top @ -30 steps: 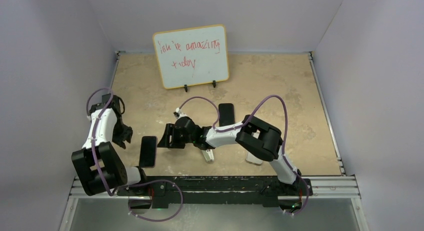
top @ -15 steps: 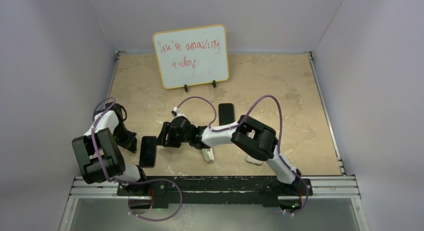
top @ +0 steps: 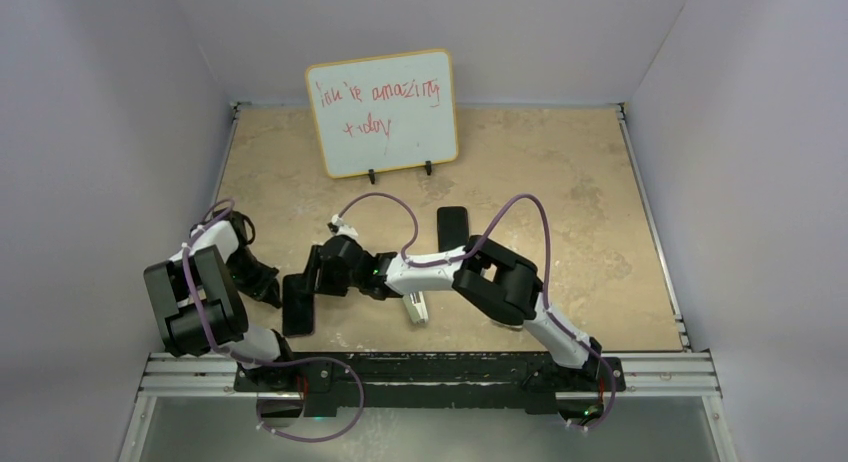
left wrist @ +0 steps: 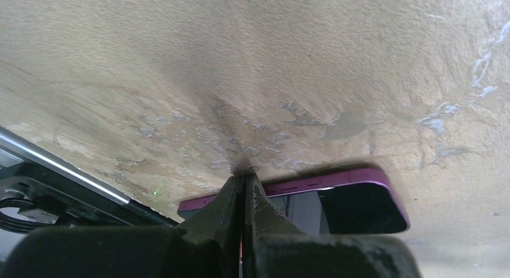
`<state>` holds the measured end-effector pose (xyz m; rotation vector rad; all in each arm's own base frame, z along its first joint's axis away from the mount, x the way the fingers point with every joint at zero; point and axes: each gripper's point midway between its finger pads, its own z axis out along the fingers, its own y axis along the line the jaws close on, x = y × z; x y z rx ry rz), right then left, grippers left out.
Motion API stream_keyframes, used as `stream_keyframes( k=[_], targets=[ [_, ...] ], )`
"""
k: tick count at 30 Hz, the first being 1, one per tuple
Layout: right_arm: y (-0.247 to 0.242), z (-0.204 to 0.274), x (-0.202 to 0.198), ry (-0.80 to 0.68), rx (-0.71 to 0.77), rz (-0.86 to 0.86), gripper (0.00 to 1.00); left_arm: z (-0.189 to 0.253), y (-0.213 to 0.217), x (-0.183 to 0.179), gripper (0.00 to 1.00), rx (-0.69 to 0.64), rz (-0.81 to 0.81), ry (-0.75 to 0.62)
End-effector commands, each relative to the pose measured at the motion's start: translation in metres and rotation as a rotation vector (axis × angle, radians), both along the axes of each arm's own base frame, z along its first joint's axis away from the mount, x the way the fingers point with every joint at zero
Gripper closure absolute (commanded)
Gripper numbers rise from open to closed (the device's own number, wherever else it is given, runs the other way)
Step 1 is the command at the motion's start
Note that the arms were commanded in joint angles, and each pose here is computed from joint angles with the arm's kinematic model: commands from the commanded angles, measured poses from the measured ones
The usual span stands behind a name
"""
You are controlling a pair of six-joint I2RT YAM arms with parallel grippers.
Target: Put the phone into the phone case
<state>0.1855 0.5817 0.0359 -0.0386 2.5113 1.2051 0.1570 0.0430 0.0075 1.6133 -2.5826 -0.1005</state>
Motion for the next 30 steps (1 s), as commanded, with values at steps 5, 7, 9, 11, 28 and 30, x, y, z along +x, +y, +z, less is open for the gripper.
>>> stream_keyframes(
  k=[5,7,9,11,28,30],
  targets=[
    [-0.006,-0.018,0.003,-0.044,-0.082,0.024,0.44,-0.011,-0.027,0.021,1.0,-0.162,-0.01,-0.125],
    [-0.009,-0.009,0.008,-0.075,-0.077,0.026,0.45,-0.01,-0.032,0.026,1.0,-0.191,-0.005,-0.161],
    [-0.015,-0.007,0.013,-0.085,-0.073,0.03,0.46,-0.009,-0.037,0.032,1.0,-0.216,0.005,-0.199],
    [-0.026,-0.008,0.022,-0.085,-0.077,0.019,0.46,-0.009,-0.044,0.037,1.0,-0.254,0.018,-0.229],
    [-0.089,0.011,0.072,-0.493,-0.318,0.26,0.17,0.04,-0.01,0.081,0.9,0.068,-0.051,-0.434],
    [-0.089,0.01,0.069,-0.516,-0.347,0.292,0.14,0.058,0.007,0.087,0.75,0.171,-0.074,-0.492]
  ],
)
